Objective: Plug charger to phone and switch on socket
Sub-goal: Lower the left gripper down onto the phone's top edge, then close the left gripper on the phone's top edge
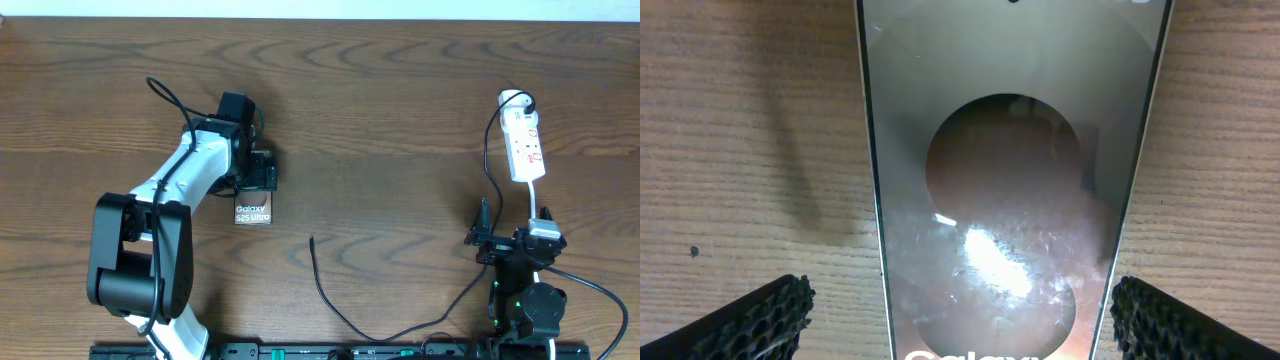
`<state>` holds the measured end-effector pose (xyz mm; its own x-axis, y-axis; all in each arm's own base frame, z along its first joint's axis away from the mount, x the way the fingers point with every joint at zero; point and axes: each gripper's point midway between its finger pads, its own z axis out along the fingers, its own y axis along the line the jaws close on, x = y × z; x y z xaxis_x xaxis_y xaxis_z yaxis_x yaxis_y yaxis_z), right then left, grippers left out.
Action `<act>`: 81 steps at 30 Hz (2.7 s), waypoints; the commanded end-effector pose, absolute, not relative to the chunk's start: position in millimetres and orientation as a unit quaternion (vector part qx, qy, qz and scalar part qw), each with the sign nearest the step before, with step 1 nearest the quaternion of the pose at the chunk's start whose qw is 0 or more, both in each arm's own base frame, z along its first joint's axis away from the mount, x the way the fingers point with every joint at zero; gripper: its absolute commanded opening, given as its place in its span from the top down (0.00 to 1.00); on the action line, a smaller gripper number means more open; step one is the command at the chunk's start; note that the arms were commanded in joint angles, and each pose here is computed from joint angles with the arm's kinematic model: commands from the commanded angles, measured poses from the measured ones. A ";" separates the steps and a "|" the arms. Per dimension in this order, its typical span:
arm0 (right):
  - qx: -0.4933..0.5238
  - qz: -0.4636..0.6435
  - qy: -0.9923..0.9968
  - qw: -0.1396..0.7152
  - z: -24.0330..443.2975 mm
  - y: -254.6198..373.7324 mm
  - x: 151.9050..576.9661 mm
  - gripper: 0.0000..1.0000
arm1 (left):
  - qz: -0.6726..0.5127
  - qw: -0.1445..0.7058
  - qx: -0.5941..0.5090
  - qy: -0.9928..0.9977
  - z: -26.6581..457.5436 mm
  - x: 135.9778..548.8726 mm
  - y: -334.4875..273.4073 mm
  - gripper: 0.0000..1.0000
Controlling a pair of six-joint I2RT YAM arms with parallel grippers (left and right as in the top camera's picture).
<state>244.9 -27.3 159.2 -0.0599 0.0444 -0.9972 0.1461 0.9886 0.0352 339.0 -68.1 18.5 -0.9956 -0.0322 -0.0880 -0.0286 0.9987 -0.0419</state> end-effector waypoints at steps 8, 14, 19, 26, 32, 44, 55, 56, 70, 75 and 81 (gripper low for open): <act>0.072 -0.035 0.726 0.683 159.1 -27.9 244.5 0.01 | -0.015 0.037 0.017 0.999 14.1 336.0 -69.6 0.02; 0.072 -0.035 0.726 0.683 159.1 -27.9 244.5 0.01 | -0.014 0.031 0.018 0.999 11.5 333.8 -70.7 0.02; 0.072 -0.035 0.726 0.683 159.1 -27.9 244.5 0.01 | -0.015 0.032 0.007 0.999 11.6 333.5 -75.1 0.02; 0.072 -0.035 0.726 0.683 159.1 -27.8 244.5 0.01 | -0.010 0.037 0.009 0.999 11.7 335.2 -75.3 0.02; 0.072 -0.035 0.726 0.683 159.1 -27.9 244.5 0.01 | -0.009 0.037 0.008 0.999 11.7 335.3 -75.0 0.02; 0.072 -0.035 0.726 0.683 159.1 -27.9 244.5 0.01 | -0.010 0.044 0.008 0.999 12.0 338.8 -76.0 0.02; 0.072 -0.035 0.726 0.683 159.1 -27.9 244.5 0.01 | -0.012 0.042 0.006 0.999 -2.3 330.6 -74.6 0.02; 0.072 -0.035 0.726 0.683 159.1 -27.9 244.5 0.01 | -0.012 0.043 0.006 0.999 -2.6 330.9 -74.7 0.02; 0.072 -0.035 0.726 0.683 159.1 -27.8 244.5 0.01 | -0.015 0.048 -0.023 0.998 -2.4 333.5 -75.6 0.02; 0.072 -0.035 0.726 0.683 159.1 -27.9 244.5 0.01 | -0.015 0.049 -0.023 0.998 -2.5 333.9 -75.7 0.02; 0.072 -0.035 0.726 0.683 159.1 -27.8 244.5 0.01 | -0.014 0.048 -0.013 0.999 -2.4 333.5 -75.6 0.02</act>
<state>244.9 -27.3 159.2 -0.0599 0.0444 -0.9972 0.1461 0.9886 0.0352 337.6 -78.1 3.0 -0.9929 -0.0356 -0.1137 -0.0304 0.9984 -0.0471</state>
